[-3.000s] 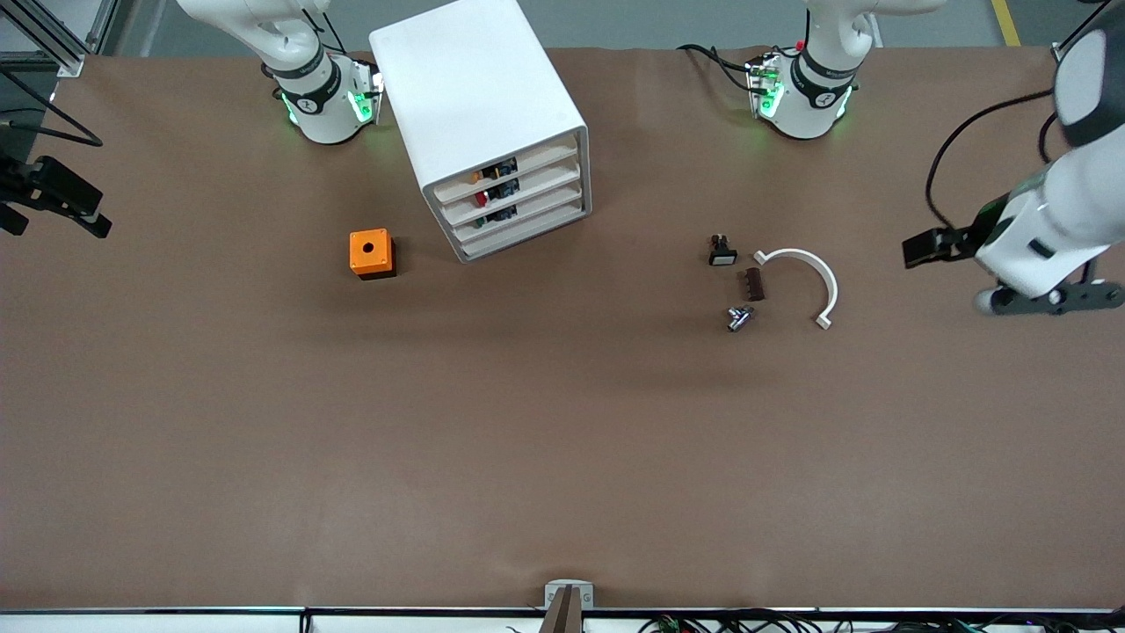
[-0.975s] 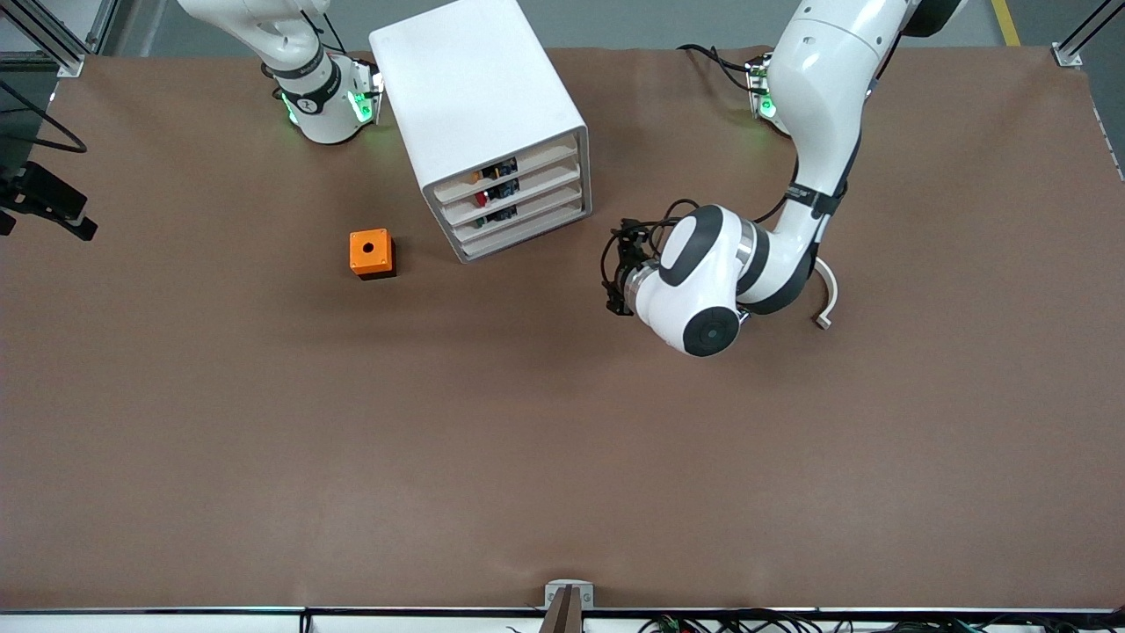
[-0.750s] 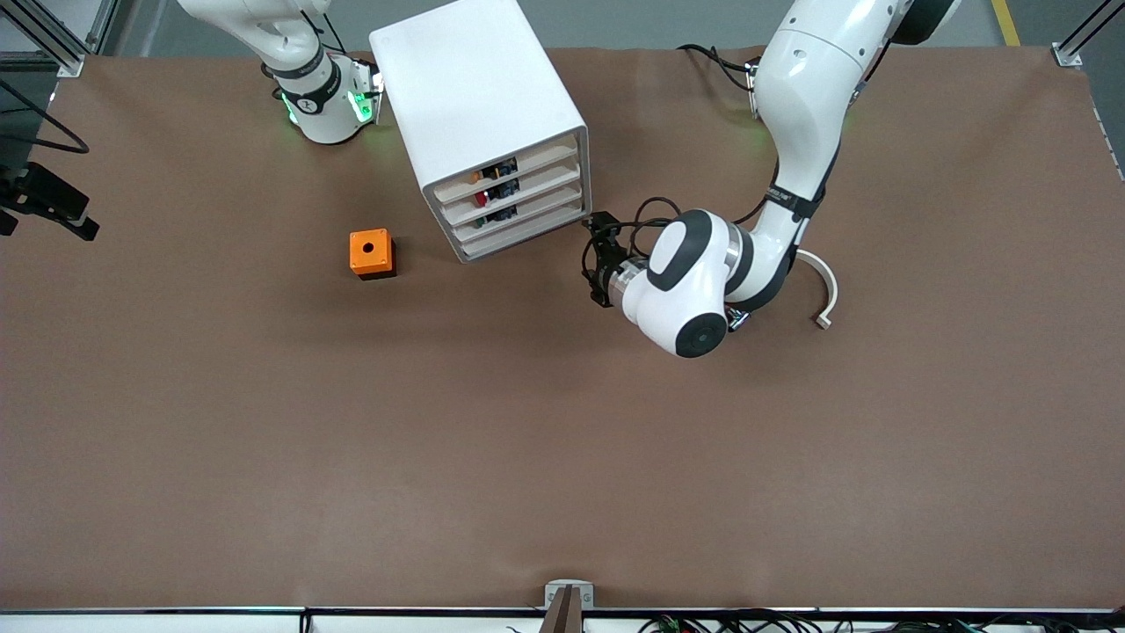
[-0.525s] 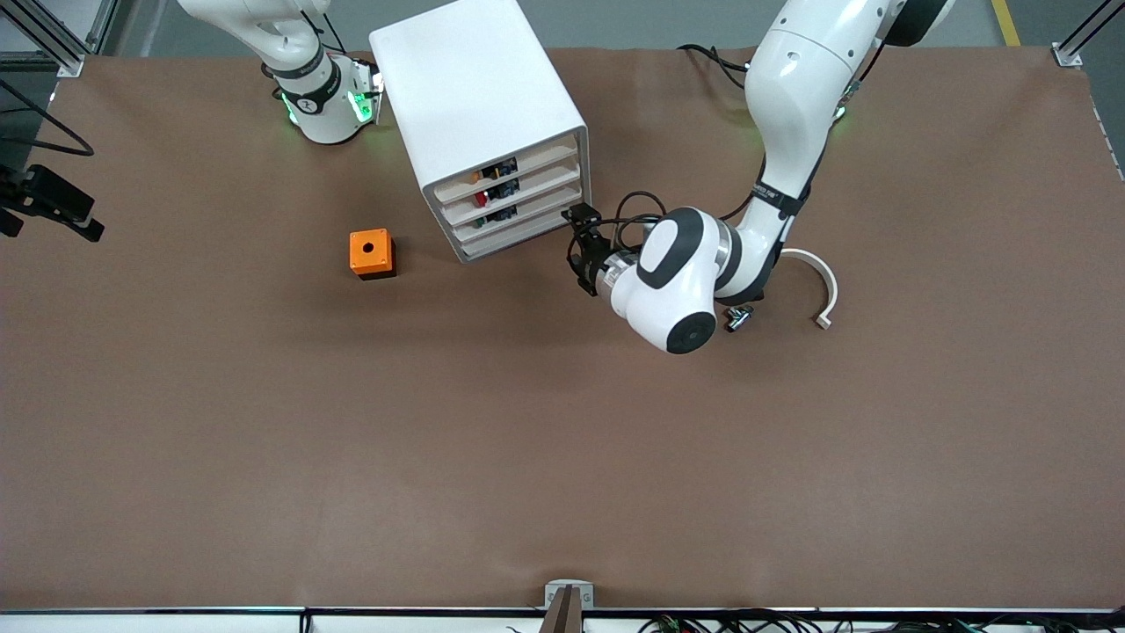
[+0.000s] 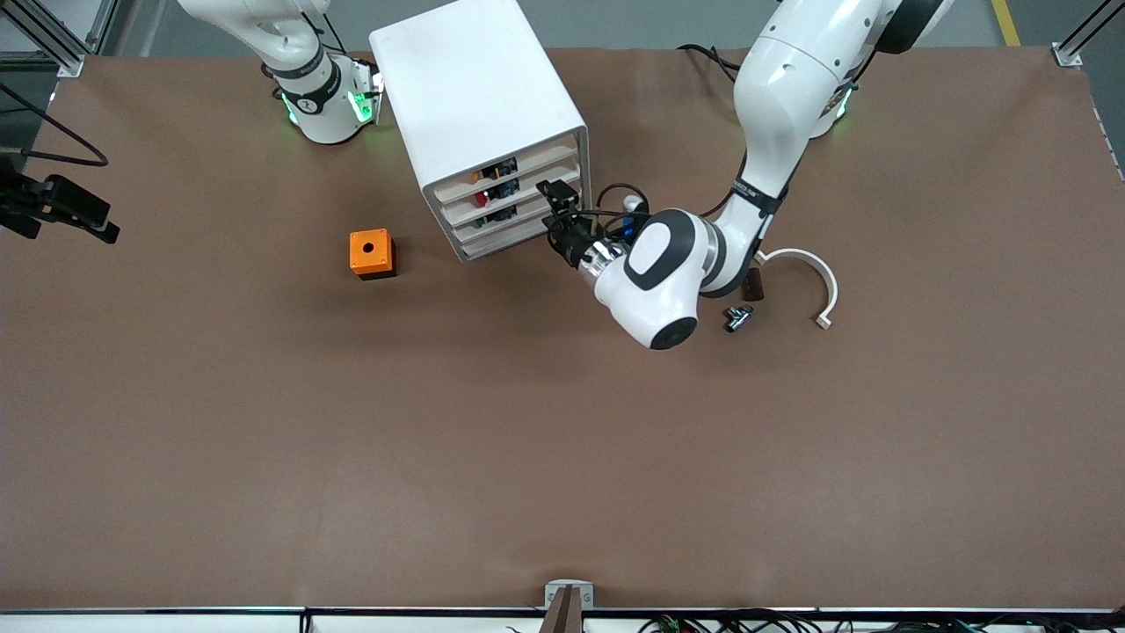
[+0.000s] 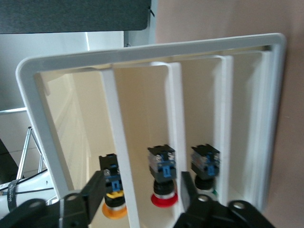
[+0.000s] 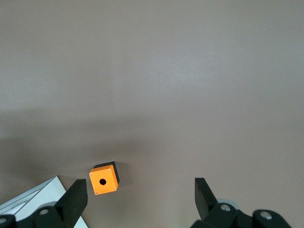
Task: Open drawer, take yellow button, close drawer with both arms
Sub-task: 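Grasp the drawer handle with the left gripper, then pull the drawer open with the left gripper while the right gripper reaches in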
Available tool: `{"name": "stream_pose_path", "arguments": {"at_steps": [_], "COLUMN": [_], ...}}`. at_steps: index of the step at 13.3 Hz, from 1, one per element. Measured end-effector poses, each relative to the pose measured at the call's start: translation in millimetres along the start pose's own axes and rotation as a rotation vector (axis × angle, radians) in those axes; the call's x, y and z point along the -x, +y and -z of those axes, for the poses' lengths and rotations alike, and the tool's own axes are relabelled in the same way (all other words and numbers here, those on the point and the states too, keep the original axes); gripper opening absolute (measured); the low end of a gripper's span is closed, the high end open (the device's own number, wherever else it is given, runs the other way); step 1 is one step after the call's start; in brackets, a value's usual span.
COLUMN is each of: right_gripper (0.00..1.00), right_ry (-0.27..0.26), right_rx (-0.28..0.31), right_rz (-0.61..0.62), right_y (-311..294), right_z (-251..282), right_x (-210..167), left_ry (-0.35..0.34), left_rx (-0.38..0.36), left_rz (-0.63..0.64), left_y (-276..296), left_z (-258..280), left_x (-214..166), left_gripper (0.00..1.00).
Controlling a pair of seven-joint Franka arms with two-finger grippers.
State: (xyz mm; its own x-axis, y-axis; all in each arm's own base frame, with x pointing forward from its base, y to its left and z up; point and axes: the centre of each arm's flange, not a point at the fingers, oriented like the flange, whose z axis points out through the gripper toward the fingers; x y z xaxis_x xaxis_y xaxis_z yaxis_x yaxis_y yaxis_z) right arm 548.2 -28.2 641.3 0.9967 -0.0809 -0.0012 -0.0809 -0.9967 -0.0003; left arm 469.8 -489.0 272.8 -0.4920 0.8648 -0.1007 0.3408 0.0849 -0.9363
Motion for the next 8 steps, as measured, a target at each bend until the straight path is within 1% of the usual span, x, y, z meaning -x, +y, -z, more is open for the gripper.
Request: {"name": "stream_pose_path", "arguments": {"at_steps": [1, 2, 3, 4, 5, 8], "right_gripper": [1.0, 1.0, 1.0, 1.0, 1.0, 1.0], "right_ry": [-0.005, -0.01, -0.014, -0.017, -0.018, -0.018], "right_rx": [0.001, 0.001, 0.002, 0.002, 0.002, 0.002], "right_rz": [0.0, 0.001, 0.001, 0.001, 0.001, -0.001], "right_y": [-0.3, -0.7, -1.1, -1.2, -1.3, -1.4], "right_z": [-2.2, -4.6, -6.8, -8.4, -9.1, -9.9], "right_x": [-1.0, -2.2, -3.4, -4.3, -4.7, -5.4], "left_ry": [0.009, 0.017, 0.026, 0.033, 0.036, 0.04], "left_rx": [-0.011, -0.021, -0.031, -0.039, -0.051, -0.085], "left_rz": [0.015, 0.033, 0.047, 0.065, 0.082, 0.116], "left_y": [-2.6, -3.9, -4.1, -2.9, -1.0, 1.1], "left_z": [-7.4, -14.5, -21.2, -27.2, -32.3, -49.0], "left_x": [1.9, 3.3, 4.4, 4.9, 5.3, 8.3], "left_gripper": [0.61, 0.61, 0.58, 0.58, 0.56, 0.53]}}
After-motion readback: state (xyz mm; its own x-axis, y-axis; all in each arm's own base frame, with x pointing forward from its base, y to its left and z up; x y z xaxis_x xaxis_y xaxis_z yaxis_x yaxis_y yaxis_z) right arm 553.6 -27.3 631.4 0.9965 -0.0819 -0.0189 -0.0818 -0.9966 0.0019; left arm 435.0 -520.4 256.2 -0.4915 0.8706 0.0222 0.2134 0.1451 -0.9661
